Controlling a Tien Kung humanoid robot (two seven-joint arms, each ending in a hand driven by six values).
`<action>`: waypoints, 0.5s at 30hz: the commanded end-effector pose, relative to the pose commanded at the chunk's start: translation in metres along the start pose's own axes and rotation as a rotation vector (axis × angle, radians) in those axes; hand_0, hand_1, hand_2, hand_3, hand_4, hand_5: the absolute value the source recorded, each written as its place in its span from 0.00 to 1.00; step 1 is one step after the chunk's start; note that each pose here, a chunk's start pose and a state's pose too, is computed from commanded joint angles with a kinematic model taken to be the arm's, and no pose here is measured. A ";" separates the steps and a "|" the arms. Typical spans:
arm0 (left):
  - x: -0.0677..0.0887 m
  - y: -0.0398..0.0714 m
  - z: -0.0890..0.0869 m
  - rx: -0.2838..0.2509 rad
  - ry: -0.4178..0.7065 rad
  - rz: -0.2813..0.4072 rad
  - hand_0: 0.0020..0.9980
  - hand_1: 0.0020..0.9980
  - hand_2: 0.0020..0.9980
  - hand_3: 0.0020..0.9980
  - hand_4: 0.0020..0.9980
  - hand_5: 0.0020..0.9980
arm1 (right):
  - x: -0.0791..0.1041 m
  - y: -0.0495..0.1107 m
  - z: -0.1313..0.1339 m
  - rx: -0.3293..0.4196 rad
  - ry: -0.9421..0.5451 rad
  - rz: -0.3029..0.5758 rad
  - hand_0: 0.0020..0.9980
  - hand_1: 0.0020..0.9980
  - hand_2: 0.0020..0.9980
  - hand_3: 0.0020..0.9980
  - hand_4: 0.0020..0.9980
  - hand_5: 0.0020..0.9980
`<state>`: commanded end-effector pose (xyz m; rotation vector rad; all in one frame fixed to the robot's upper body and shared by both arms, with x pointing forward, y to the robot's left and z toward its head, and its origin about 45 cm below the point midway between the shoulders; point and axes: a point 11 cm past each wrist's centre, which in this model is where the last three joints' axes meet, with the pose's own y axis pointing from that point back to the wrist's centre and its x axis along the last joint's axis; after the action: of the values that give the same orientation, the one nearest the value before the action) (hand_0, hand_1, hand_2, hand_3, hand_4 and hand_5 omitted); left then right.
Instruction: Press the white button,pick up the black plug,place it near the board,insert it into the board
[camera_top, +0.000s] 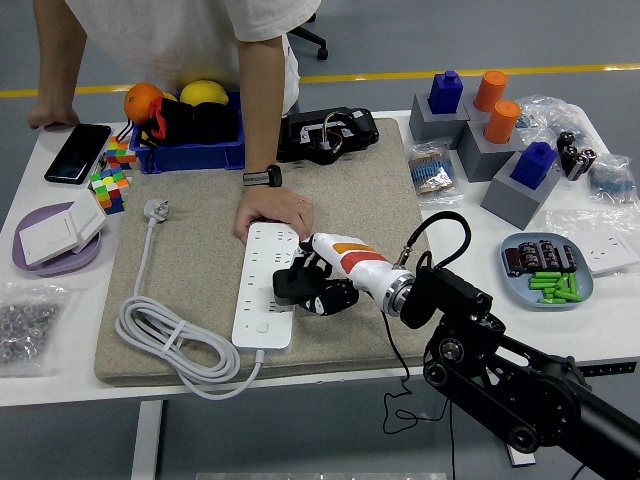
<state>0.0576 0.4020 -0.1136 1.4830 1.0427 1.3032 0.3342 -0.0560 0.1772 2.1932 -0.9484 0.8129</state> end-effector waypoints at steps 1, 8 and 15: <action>0.000 0.000 0.000 0.000 0.001 0.000 0.65 0.64 0.63 0.68 0.52 0.11 | 0.000 0.000 0.000 -0.002 -0.002 0.000 0.45 0.47 0.52 0.54 0.80 0.00; 0.000 0.000 0.000 0.000 0.003 0.001 0.65 0.64 0.63 0.68 0.52 0.11 | -0.003 0.001 -0.009 0.012 -0.014 -0.005 0.45 0.47 0.52 0.54 0.80 0.00; 0.001 0.000 0.001 -0.003 0.004 0.002 0.65 0.64 0.63 0.68 0.52 0.11 | -0.002 0.003 -0.014 0.025 -0.023 -0.003 0.45 0.46 0.52 0.54 0.80 0.00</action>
<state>0.0583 0.4027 -0.1134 1.4801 1.0423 1.3094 0.3265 -0.0464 0.1856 2.2288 -0.9508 0.8044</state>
